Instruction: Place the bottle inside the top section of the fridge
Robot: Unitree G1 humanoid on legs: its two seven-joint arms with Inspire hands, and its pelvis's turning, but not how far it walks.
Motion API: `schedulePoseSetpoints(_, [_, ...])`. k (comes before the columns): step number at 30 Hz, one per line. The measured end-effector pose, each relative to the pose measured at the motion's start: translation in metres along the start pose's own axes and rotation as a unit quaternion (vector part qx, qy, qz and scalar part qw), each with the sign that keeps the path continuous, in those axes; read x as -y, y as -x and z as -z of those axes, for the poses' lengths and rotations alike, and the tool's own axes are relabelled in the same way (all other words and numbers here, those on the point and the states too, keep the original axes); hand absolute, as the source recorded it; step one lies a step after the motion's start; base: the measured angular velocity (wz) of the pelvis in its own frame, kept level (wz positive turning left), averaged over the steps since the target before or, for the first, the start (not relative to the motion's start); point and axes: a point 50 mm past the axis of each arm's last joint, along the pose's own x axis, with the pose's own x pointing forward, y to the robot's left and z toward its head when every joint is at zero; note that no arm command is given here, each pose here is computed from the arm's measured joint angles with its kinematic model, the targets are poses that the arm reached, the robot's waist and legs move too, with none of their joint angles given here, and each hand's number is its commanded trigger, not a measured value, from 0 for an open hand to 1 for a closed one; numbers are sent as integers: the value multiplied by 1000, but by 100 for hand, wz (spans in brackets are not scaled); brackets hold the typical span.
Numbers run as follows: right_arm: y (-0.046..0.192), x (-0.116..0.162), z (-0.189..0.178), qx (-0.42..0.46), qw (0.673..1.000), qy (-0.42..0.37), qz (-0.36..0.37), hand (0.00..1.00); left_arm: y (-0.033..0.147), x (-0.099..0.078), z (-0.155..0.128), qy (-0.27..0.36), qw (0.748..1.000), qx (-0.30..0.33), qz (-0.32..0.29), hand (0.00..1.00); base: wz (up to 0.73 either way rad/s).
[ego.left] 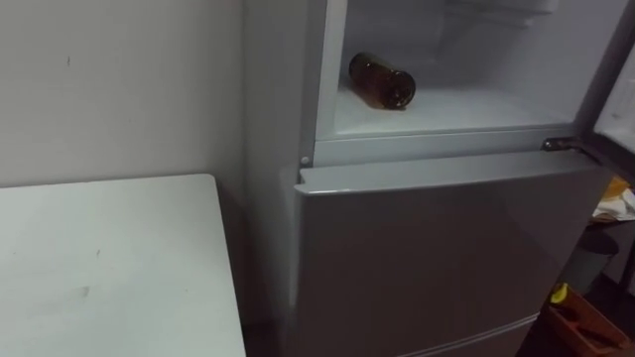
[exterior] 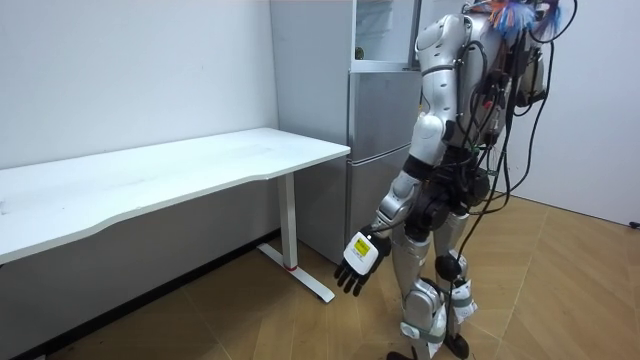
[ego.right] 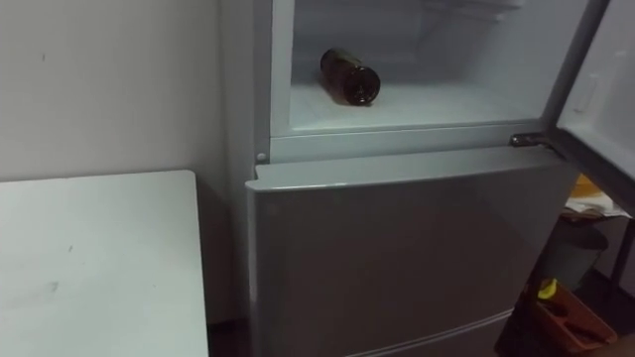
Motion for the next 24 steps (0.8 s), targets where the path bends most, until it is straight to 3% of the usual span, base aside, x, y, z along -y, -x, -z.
schedulePoseSetpoints(13, [28, -32, -6, 1, 996, -2, -94, 0, 1, 7, 2, 7, 1000, 3, 4, 0, -4])
schedulePoseSetpoints(24, [44, -34, -17, 60, 990, 18, -124, 0, 2, 9, 11, 5, 1000, -14, 4, 0, -1])
